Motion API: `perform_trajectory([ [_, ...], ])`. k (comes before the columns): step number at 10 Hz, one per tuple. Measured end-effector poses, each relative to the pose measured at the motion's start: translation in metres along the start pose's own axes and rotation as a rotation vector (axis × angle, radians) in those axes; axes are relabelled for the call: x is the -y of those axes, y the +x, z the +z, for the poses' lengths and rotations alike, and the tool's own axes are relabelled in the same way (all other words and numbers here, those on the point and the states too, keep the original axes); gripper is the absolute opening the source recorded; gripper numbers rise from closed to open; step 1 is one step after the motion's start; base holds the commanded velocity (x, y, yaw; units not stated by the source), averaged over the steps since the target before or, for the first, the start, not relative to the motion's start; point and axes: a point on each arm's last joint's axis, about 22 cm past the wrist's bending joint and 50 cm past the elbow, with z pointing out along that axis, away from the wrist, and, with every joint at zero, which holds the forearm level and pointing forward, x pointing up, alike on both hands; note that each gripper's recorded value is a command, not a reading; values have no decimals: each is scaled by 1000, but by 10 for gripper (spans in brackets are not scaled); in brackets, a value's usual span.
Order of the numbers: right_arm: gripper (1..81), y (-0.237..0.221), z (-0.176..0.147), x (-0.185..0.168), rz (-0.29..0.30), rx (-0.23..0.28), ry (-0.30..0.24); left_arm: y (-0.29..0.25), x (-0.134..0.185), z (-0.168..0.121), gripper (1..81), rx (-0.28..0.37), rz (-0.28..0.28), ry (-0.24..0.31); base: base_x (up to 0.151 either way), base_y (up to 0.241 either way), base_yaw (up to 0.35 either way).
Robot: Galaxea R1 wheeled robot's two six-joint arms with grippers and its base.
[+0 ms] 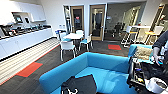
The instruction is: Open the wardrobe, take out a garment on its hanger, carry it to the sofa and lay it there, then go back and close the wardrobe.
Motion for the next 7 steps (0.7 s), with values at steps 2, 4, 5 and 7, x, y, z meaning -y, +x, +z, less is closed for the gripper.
perform_trajectory([
  [2,811,-3,0,-1,-2,23,-2,33,-12,2,811,-52,-10,-19,0,0,0],
  [4,811,-4,0,-1,-1,24,-2,65,-15,2,811,-87,-5,-24,0,0,0],
  [5,811,-4,0,-1,-1,25,-2,73,-15,2,811,-96,5,-24,0,0,0],
  [7,811,-4,0,-1,-1,25,-2,66,-22,3,811,-83,2,-35,0,0,0],
])
